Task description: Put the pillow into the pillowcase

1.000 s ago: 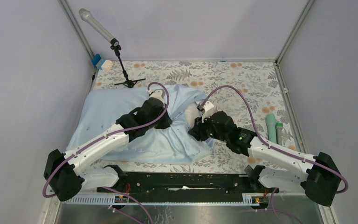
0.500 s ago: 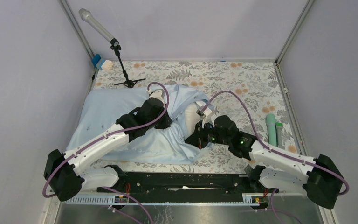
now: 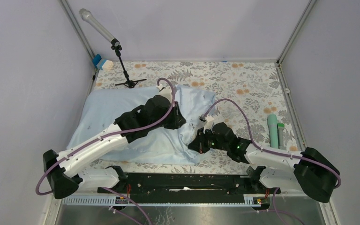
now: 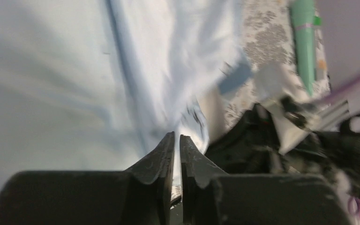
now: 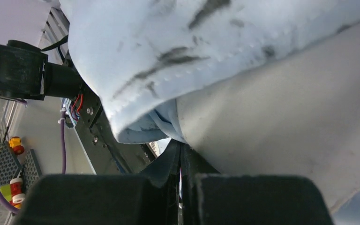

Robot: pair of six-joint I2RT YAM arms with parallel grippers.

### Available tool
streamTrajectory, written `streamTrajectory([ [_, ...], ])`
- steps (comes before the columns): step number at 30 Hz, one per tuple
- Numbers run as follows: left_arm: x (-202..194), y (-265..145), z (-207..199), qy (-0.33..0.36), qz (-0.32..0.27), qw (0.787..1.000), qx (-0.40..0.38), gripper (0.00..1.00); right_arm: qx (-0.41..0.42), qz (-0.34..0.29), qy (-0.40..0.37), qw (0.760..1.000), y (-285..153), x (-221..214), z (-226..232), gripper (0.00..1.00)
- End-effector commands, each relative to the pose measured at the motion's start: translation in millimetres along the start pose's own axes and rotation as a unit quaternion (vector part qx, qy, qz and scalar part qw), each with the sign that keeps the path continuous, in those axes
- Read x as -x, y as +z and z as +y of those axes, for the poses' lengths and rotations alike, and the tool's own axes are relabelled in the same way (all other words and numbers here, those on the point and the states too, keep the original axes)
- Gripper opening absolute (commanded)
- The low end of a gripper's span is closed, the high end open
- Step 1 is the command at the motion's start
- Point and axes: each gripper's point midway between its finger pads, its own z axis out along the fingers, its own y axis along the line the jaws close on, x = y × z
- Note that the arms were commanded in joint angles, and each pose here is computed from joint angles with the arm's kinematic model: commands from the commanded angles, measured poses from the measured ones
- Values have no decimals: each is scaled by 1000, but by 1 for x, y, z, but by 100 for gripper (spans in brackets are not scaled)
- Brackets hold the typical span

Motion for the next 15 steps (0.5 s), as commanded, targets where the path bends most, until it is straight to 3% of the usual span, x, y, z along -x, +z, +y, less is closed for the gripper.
streamTrajectory([
  [1, 24, -29, -50, 20, -40, 998, -52, 20, -6, -60, 4, 998, -2, 19, 0, 0],
  [6, 17, -12, -74, 23, -29, 996, -76, 23, 0, -100, 13, 995, -9, 24, -2, 2],
  [10, 0, 17, -74, 10, -9, 997, -78, 25, 14, -129, 13, 992, -20, 27, 1, 21],
  [15, -19, 49, -77, 0, 14, 996, -86, 27, -3, -155, 11, 988, -39, 28, -6, 29],
])
